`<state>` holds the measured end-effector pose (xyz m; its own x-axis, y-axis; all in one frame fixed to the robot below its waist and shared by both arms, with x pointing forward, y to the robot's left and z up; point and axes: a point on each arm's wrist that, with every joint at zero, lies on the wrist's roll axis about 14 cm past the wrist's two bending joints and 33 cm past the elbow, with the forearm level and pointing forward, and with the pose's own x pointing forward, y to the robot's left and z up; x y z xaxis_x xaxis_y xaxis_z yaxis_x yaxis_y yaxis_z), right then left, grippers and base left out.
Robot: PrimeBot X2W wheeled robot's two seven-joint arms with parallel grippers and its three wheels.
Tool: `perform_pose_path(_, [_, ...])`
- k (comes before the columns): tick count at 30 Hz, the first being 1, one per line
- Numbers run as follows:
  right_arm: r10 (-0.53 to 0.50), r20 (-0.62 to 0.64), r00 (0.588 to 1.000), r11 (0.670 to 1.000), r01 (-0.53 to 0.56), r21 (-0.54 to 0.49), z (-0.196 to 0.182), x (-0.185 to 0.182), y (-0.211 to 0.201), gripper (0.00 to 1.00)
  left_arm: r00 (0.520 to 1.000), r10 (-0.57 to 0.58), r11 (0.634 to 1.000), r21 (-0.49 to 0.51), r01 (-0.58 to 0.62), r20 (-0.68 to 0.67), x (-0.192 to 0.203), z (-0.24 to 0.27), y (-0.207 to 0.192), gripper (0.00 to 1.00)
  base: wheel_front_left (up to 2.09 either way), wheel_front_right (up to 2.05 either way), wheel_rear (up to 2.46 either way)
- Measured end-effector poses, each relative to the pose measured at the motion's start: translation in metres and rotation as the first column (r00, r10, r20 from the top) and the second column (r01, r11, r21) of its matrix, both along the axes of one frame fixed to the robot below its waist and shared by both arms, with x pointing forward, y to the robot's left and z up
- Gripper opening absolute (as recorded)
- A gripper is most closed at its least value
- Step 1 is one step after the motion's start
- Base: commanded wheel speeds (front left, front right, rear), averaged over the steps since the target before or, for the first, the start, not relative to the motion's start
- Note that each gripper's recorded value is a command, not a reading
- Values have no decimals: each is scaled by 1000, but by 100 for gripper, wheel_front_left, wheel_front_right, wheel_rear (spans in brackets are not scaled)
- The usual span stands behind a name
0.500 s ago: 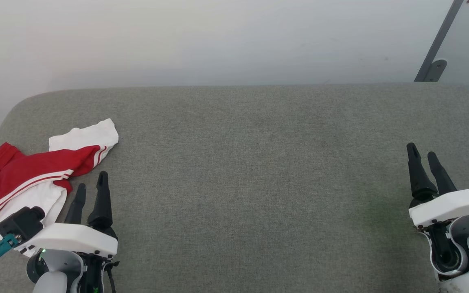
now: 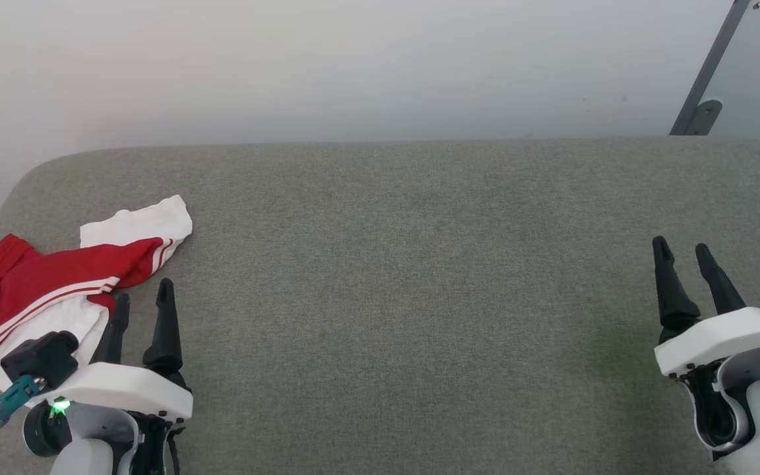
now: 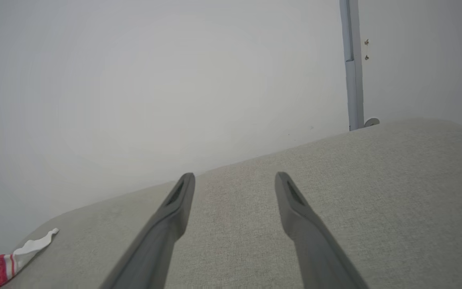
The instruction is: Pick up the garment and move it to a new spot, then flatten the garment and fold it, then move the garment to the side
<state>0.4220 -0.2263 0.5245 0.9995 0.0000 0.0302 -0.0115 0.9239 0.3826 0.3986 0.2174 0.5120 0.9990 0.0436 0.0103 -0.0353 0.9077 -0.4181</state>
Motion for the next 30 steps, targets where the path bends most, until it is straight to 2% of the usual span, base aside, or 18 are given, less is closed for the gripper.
perform_pose_path(16, [37,26,999,984,-32,-177,8,9,4,100,1000,-3,987,163,3,-3,-2,-5,3,100,0,0,0])
perform_pose_path(30, [45,40,998,962,-32,-271,11,11,2,100,1000,-6,961,277,6,1,0,-6,6,100,0,0,0])
